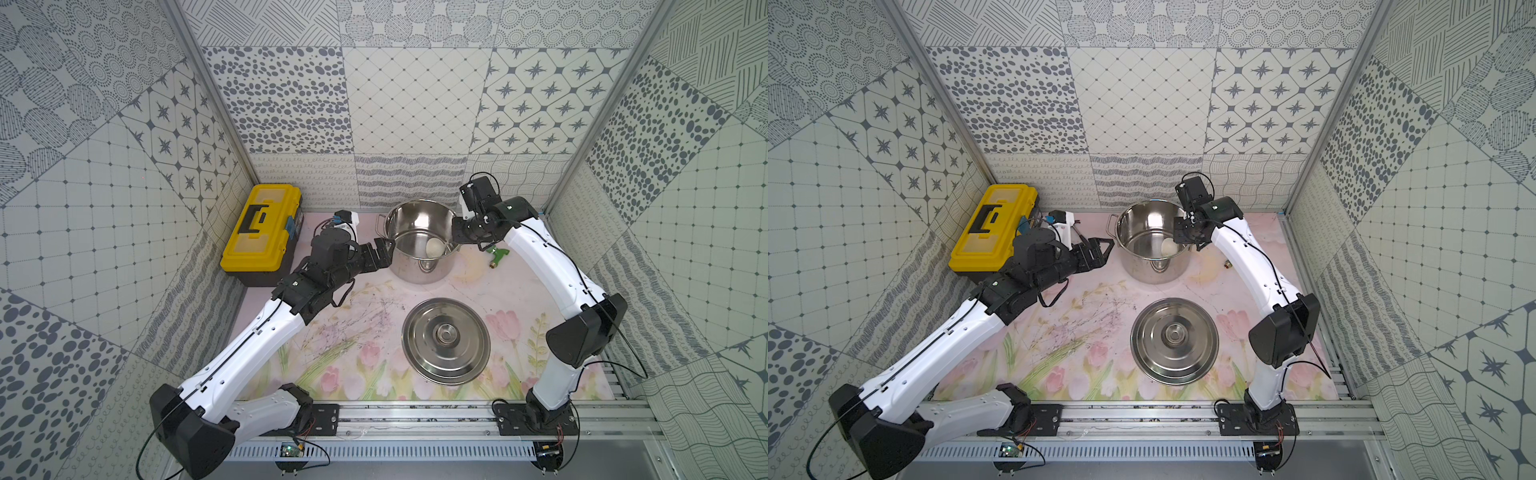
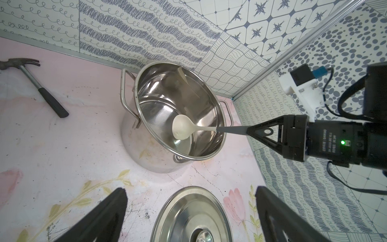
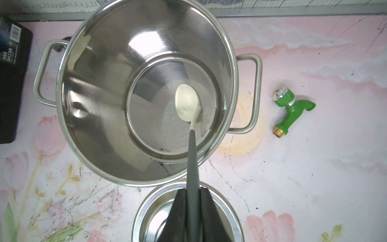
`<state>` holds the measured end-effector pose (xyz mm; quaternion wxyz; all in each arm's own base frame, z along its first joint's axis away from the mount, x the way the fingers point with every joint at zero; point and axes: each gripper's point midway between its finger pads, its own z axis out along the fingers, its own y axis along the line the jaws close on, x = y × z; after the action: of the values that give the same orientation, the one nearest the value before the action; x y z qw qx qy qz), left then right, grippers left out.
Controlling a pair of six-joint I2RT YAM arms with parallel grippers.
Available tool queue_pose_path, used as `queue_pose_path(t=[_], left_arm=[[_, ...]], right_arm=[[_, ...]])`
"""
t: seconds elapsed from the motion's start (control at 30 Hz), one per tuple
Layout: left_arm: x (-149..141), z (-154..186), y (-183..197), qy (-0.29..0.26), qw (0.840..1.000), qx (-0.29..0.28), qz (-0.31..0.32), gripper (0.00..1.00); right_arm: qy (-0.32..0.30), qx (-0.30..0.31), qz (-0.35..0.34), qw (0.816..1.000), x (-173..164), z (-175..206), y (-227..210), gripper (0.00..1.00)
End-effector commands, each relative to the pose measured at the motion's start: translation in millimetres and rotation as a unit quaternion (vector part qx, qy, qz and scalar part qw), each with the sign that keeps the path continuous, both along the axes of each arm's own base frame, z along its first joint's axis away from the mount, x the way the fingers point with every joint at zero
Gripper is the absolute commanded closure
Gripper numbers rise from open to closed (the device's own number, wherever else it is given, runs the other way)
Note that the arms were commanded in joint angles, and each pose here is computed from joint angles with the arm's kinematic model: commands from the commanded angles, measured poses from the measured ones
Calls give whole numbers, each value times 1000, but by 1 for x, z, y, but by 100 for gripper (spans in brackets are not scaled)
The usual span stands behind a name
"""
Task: Stir the soup with a spoon
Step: Stir the soup in the pan with a stick, then place the spoon at the center of the board.
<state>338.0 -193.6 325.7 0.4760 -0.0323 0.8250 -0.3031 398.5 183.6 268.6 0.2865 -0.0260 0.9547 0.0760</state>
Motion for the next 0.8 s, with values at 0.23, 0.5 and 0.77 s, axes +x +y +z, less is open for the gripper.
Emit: queue_pose_path(t=[0.23, 0.5, 0.77], left_arm=[[-4, 21, -4, -28, 999, -15, -15, 0], [-6, 36, -4, -48, 999, -12, -22, 1], [0, 46, -9, -65, 997, -16, -28, 0]], right_arm=[[-80, 85, -38, 992, -7, 57, -3, 100], [-130, 123, -45, 983, -17, 106, -18, 100], [-159, 155, -40, 974, -54, 130, -33, 100]])
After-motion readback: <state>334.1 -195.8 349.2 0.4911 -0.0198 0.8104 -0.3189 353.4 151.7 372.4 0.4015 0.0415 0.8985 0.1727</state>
